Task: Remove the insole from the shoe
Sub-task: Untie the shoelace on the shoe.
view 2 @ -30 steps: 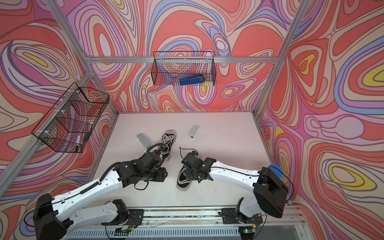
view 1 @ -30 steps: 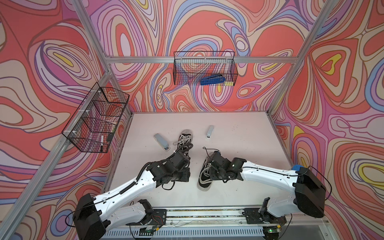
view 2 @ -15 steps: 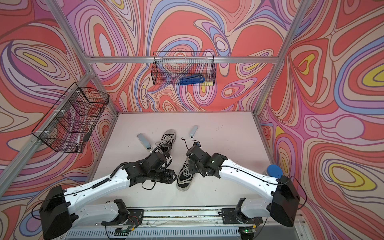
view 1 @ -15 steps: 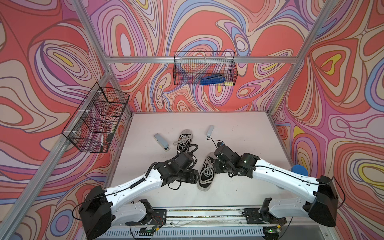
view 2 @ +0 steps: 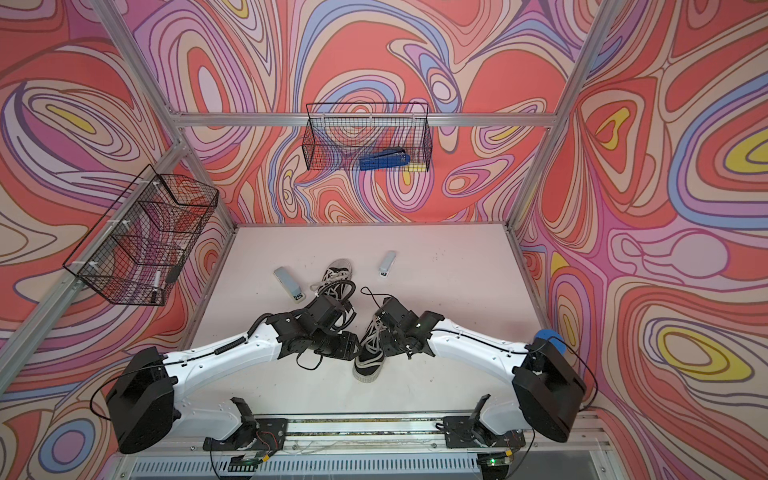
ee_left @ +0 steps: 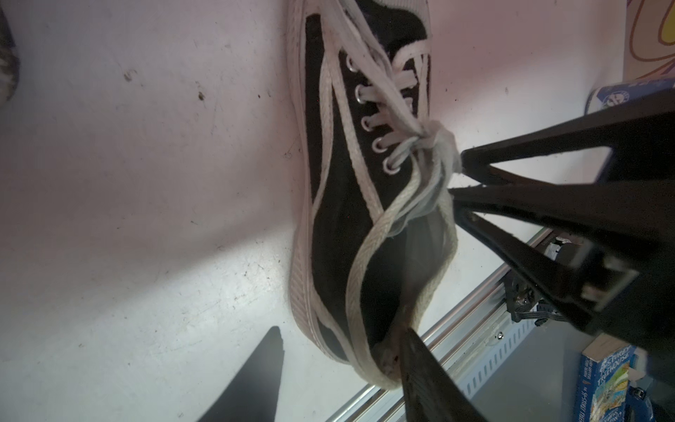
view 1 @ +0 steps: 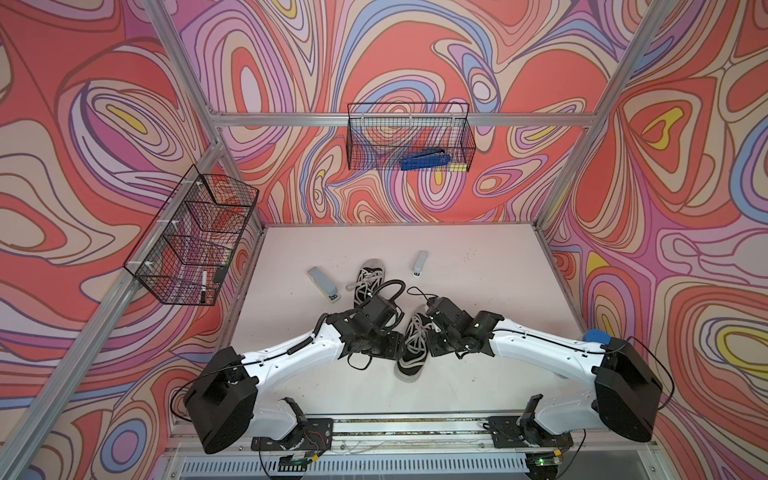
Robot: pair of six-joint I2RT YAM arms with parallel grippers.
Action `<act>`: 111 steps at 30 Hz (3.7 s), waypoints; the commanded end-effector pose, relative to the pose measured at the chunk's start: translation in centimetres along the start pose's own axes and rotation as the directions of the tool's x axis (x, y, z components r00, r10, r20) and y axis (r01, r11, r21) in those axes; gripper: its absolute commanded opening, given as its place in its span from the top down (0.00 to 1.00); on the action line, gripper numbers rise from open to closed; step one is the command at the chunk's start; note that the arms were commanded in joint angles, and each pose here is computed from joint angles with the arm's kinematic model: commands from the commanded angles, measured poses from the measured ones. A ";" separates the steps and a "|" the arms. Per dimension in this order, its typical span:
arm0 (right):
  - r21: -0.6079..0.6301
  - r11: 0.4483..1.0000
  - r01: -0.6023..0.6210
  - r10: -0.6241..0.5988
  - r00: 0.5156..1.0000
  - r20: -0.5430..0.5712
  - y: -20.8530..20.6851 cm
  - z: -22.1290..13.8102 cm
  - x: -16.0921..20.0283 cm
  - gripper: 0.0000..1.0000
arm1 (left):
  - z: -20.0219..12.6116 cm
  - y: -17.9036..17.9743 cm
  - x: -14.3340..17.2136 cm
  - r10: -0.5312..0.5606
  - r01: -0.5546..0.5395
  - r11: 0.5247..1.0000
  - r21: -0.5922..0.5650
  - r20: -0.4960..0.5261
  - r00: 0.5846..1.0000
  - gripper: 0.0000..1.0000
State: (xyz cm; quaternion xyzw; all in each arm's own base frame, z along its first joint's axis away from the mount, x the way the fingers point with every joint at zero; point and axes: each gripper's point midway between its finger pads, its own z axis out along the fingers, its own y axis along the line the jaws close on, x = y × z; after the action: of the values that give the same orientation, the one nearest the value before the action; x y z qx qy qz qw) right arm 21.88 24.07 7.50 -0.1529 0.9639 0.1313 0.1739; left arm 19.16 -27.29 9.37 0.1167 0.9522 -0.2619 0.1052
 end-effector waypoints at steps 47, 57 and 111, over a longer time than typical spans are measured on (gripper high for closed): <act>-0.023 0.958 -0.287 0.271 0.872 0.408 -3.4 -13.1 -12.0 1.00 | 0.4 4.7 0.0 -0.165 0.177 0.962 -0.209 0.073 0.984 1.00; -0.004 0.923 -0.384 0.343 0.819 0.460 -6.3 -13.4 -14.6 1.00 | 0.1 5.1 0.5 -0.200 0.216 0.954 -0.208 0.098 0.975 1.00; 0.122 0.538 -0.834 0.709 0.526 0.469 -22.5 -11.2 -6.6 0.28 | -0.3 3.9 0.2 -0.332 0.354 0.930 -0.096 0.190 0.924 1.00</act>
State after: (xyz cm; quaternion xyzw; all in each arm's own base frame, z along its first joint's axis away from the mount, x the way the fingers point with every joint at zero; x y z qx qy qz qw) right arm 30.93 3.88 14.12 0.3143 0.9079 0.0940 0.2609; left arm 19.82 -24.52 7.49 -0.0556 0.9635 -0.2252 0.1334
